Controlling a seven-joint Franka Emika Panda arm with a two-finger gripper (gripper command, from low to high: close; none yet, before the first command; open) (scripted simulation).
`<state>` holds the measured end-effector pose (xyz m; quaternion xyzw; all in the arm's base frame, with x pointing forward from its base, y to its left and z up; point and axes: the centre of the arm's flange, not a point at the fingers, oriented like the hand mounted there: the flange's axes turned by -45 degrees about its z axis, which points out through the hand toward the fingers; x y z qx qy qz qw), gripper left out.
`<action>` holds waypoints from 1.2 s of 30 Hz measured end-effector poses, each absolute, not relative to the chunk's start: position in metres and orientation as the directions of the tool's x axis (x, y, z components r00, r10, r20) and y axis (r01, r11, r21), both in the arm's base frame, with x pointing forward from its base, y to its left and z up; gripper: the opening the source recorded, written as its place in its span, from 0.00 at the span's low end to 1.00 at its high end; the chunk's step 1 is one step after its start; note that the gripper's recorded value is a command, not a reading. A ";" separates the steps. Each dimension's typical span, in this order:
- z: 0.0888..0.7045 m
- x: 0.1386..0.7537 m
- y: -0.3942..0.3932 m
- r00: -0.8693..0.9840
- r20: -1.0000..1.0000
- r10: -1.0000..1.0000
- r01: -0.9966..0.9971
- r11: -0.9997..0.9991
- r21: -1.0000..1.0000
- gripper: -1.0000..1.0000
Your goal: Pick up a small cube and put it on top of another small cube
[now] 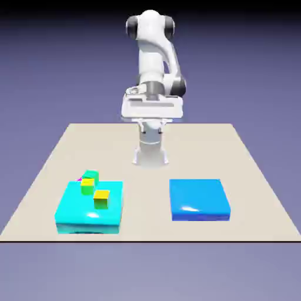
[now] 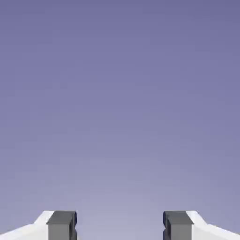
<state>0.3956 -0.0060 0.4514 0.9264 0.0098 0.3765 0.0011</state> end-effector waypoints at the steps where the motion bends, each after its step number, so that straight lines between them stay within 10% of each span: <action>1: 0.440 0.402 -0.024 0.748 0.662 -0.051 -0.044 -0.999 -0.027 0.50; 8: 0.352 0.405 -0.164 0.757 0.315 -0.572 -0.542 -0.819 -0.187 0.50; 15: 0.259 0.332 -0.295 0.317 -0.119 -0.941 -0.940 -0.296 -0.168 0.50; 25: 0.165 0.192 -0.381 -0.428 -0.586 -0.688 -0.855 0.518 0.016 0.50; 31: 0.107 0.211 -0.353 -0.422 -0.606 -0.675 -0.848 0.530 0.000 0.50; 32: 0.107 0.211 -0.353 -0.422 -0.606 -0.675 -0.848 0.530 0.000 0.00; 36: 0.137 0.204 -0.367 -0.419 -0.607 -0.675 -0.848 0.531 -0.004 0.00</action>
